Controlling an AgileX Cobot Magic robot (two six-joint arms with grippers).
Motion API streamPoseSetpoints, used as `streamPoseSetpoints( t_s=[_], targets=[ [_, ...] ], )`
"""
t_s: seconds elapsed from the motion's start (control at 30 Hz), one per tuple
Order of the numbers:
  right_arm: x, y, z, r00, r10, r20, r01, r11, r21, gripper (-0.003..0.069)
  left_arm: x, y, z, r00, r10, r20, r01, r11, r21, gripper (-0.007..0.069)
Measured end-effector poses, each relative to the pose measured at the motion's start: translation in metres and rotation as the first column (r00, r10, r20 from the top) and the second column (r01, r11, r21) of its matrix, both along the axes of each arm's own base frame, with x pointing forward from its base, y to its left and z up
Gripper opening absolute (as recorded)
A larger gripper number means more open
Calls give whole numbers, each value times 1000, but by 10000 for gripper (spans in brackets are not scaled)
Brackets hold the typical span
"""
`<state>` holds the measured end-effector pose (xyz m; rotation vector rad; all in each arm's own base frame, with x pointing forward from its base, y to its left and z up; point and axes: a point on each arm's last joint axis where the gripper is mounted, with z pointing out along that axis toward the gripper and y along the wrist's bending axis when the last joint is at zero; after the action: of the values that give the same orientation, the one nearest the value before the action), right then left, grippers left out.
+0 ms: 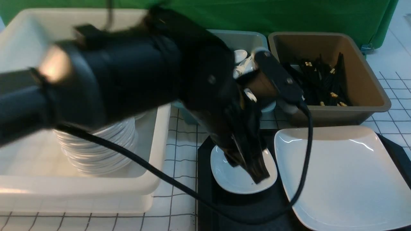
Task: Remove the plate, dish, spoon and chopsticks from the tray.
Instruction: Use the left arm to grab a small plate from the dinner plate, then use the left arm to put the small plate into the large storage box on the left
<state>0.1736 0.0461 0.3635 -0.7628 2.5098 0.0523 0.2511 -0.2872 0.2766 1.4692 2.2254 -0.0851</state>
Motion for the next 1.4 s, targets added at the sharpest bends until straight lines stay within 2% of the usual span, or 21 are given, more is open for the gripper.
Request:
streamPoseSetpoints(
  t_s=[0.1,0.2,0.33,0.53,0.6,0.73,0.83,0.9,1.1,1.2,1.23,1.27,1.37,1.4],
  targets=[
    [-10,-1,5,1000,-2,24,2,1000,27,6,1,-17,-33,999,-43,-17,44,996,73,430],
    [-18,-2,10,999,-5,54,2,999,45,6,5,-29,-66,997,-58,-48,64,991,121,501],
    [-26,-2,14,998,-1,68,-3,998,65,6,11,-34,-95,996,-72,-59,81,982,170,526],
    [-27,0,14,998,6,59,-11,996,83,6,18,-39,-111,995,-98,-24,101,979,175,503],
    [-28,2,14,998,27,58,-33,995,97,6,22,-39,-116,995,-103,-12,104,979,173,477],
    [-28,4,14,997,53,60,-60,992,114,6,27,-37,-119,995,-95,-4,94,982,164,335],
    [-28,4,14,997,57,61,-64,992,112,6,28,-36,-121,996,-94,-8,94,981,173,147],
    [-28,4,14,996,58,61,-65,992,112,6,29,-38,-115,995,-101,8,98,982,163,98],
    [-29,7,19,995,66,70,-76,986,145,6,28,-37,-93,998,-62,-3,61,988,142,46],
    [-33,14,40,989,87,116,-113,964,241,6,22,-33,-52,1000,-6,-21,8,995,96,18],
    [-33,14,41,989,87,121,-115,964,242,6,22,-32,-49,1000,-3,-21,5,996,92,18],
    [-37,19,54,981,110,160,-154,943,296,6,20,-28,-18,1000,16,-1,-16,998,58,15],
    [-41,26,73,963,156,218,-229,902,366,6,19,-13,40,996,52,69,-49,998,-45,12],
    [-42,29,82,952,179,250,-269,879,393,6,19,0,70,990,81,112,-70,992,-102,12]
  ],
)
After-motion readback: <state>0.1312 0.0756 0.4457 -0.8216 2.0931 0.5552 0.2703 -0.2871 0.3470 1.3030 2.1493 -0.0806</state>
